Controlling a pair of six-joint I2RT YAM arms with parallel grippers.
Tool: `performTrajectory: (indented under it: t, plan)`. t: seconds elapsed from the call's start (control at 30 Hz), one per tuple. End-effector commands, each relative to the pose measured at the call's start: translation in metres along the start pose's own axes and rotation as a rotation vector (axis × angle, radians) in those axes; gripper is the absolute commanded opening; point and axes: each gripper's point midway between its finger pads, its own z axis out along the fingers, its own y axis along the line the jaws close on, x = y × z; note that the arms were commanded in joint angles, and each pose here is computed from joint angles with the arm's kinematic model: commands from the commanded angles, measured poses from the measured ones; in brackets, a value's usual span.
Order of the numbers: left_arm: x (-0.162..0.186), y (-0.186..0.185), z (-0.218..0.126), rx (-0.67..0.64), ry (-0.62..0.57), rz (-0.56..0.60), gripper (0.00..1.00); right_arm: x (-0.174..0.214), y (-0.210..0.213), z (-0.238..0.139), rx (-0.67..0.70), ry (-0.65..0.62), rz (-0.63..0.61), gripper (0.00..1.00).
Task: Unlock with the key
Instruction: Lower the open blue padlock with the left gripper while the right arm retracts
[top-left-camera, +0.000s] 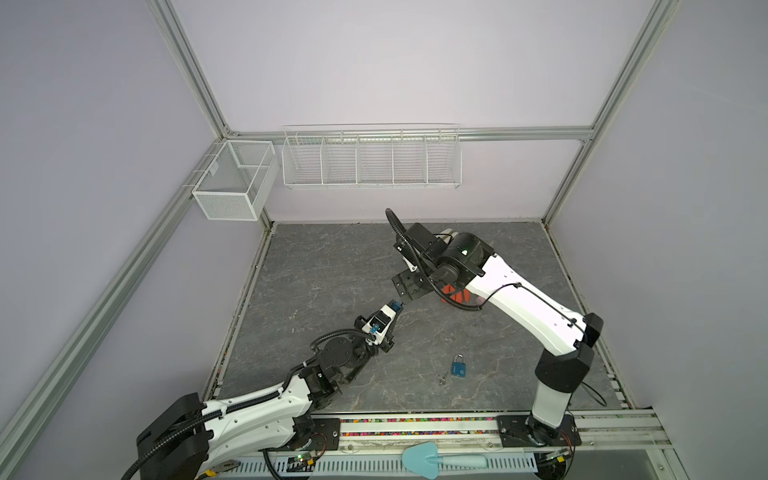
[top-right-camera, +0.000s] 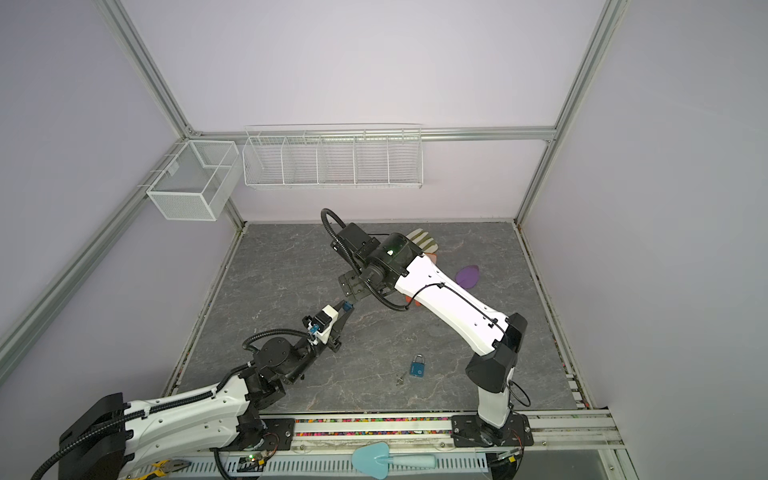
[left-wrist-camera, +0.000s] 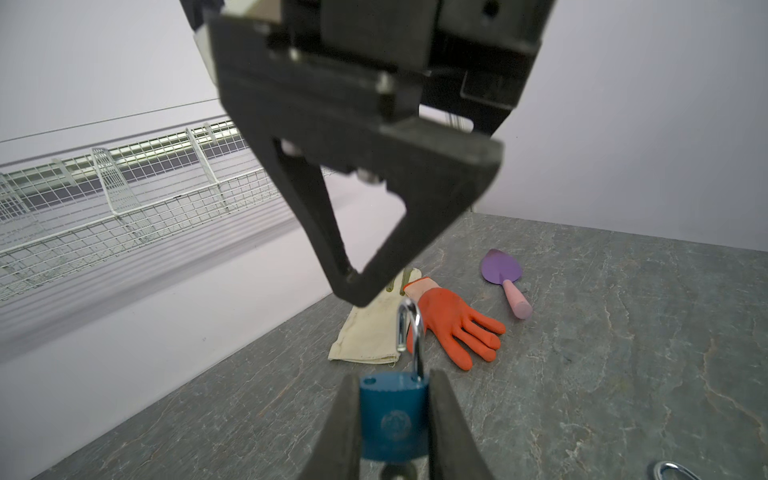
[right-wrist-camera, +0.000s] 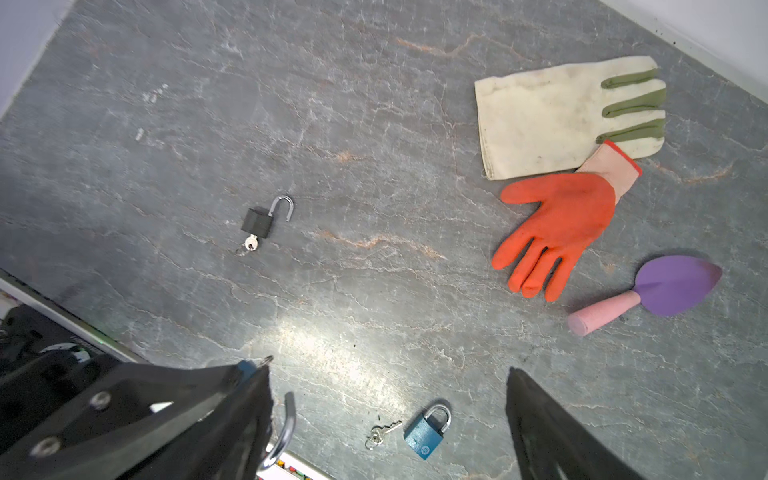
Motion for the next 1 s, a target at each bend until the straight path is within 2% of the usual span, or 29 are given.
performTrajectory:
  t: [0.0,0.3,0.47,0.57,0.6,0.67,0.77,0.87,0.97]
  plan:
    - [-0.018,0.005,-0.002,-0.014,-0.063,0.001,0.0,0.011,-0.007,0.004,0.016,0.057,-0.03,0.9]
    - [-0.017,0.007,-0.002,-0.027,-0.062,-0.004,0.0,0.021,-0.014,0.001,0.031,0.093,-0.039,0.9]
    - [-0.016,0.009,-0.001,-0.041,-0.05,-0.019,0.0,0.021,-0.02,-0.005,0.047,0.071,-0.019,0.89]
    - [-0.01,0.012,0.0,-0.064,-0.022,-0.077,0.0,0.02,-0.019,-0.015,0.015,0.034,-0.006,0.9]
    - [-0.005,0.013,-0.001,-0.069,0.005,-0.137,0.0,0.022,-0.022,-0.018,0.011,0.023,0.006,0.9]
    - [0.012,0.016,-0.004,-0.092,0.099,-0.28,0.0,0.033,-0.031,-0.02,0.009,0.021,0.047,0.91]
    - [0.052,0.014,-0.015,-0.153,0.342,-0.492,0.0,0.061,-0.045,-0.017,-0.035,0.016,0.143,0.91]
    - [0.091,0.009,-0.032,-0.239,0.591,-0.622,0.0,0.094,-0.049,-0.003,-0.072,0.031,0.203,0.92]
    - [0.123,-0.002,-0.044,-0.31,0.786,-0.695,0.0,0.124,-0.043,0.015,-0.118,0.093,0.257,0.91]
